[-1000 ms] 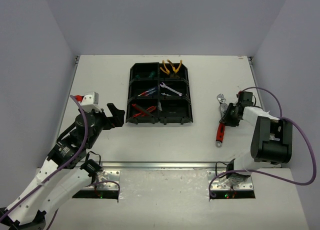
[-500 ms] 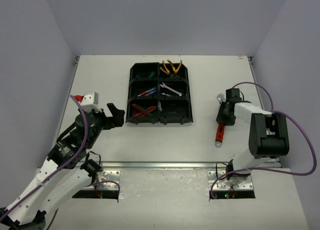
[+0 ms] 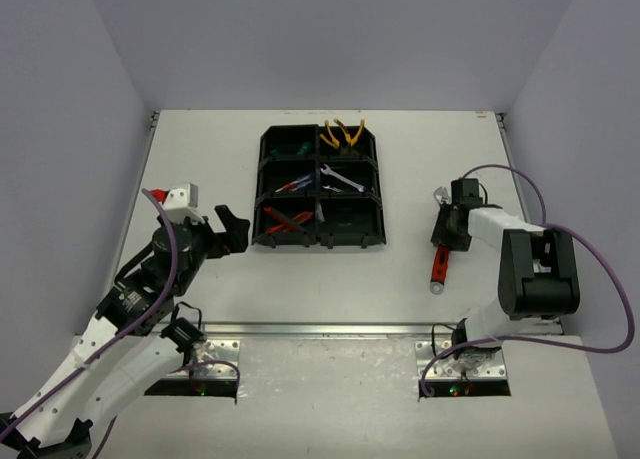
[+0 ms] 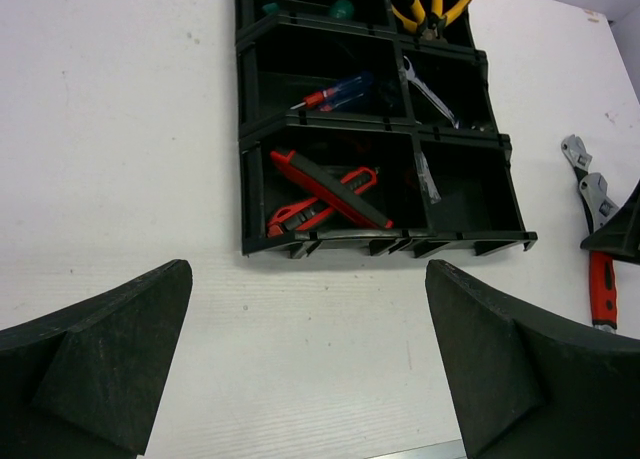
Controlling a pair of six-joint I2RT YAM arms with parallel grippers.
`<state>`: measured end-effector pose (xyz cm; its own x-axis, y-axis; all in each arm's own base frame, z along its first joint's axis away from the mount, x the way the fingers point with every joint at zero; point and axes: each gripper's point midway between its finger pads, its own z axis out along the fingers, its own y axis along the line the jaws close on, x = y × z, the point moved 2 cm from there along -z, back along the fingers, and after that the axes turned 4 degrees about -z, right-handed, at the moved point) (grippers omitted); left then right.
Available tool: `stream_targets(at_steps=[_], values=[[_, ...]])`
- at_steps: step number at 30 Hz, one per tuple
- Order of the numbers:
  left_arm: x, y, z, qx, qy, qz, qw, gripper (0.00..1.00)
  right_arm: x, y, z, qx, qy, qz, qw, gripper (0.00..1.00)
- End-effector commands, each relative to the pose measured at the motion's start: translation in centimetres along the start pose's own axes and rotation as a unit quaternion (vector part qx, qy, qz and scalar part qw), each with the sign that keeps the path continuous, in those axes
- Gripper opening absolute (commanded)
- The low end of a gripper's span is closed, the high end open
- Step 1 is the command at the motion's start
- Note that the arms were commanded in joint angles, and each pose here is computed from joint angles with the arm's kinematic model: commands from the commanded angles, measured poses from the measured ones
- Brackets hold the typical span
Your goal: Sort the tools into containers
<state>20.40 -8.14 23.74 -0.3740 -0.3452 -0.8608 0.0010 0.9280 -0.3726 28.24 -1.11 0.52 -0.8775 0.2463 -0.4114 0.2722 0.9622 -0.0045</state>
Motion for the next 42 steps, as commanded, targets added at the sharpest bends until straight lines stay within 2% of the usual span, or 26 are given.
stream_targets(at_steps=[1, 5, 14, 25, 29, 33, 38, 40, 42], values=[[-0.7, -0.6, 0.1, 0.011, -0.013, 0.0, 1.0, 1.0, 4.5, -0.2, 0.5, 0.002, 0.063, -0.002, 0.998, 0.52], [-0.6, -0.6, 0.1, 0.012, -0.013, 0.0, 1.0, 1.0, 5.0, -0.6, -0.1, 0.006, 0.055, -0.004, 0.998, 0.57], [-0.6, -0.7, 0.1, 0.012, -0.013, 0.0, 1.0, 1.0, 4.9, -0.3, -0.4, -0.004, 0.062, -0.006, 0.998, 0.57], [-0.6, -0.6, 0.1, 0.01, -0.012, 0.0, 1.0, 1.0, 0.7, -0.3, -0.2, 0.019, 0.025, -0.019, 0.999, 0.56], [-0.6, -0.6, 0.1, 0.011, -0.013, 0.0, 1.0, 1.0, -0.8, -0.2, 0.4, 0.024, 0.03, -0.037, 0.999, 0.51], [-0.7, -0.6, 0.0, 0.013, -0.016, -0.002, 1.0, 1.0, -1.4, -0.2, 1.4, 0.033, 0.04, -0.047, 0.998, 0.4], [-0.7, -0.7, 0.0, 0.014, -0.015, -0.001, 1.0, 1.0, -1.5, -0.4, 2.4, 0.046, 0.052, -0.054, 0.996, 0.37], [-0.7, -0.7, 0.0, 0.015, -0.015, -0.001, 1.0, 1.0, -1.4, -0.5, 2.6, 0.048, 0.057, -0.056, 0.996, 0.39], [-0.7, -0.7, 0.0, 0.015, -0.015, -0.001, 1.0, 1.0, -1.5, -0.4, 2.4, 0.047, 0.056, -0.055, 0.996, 0.49]])
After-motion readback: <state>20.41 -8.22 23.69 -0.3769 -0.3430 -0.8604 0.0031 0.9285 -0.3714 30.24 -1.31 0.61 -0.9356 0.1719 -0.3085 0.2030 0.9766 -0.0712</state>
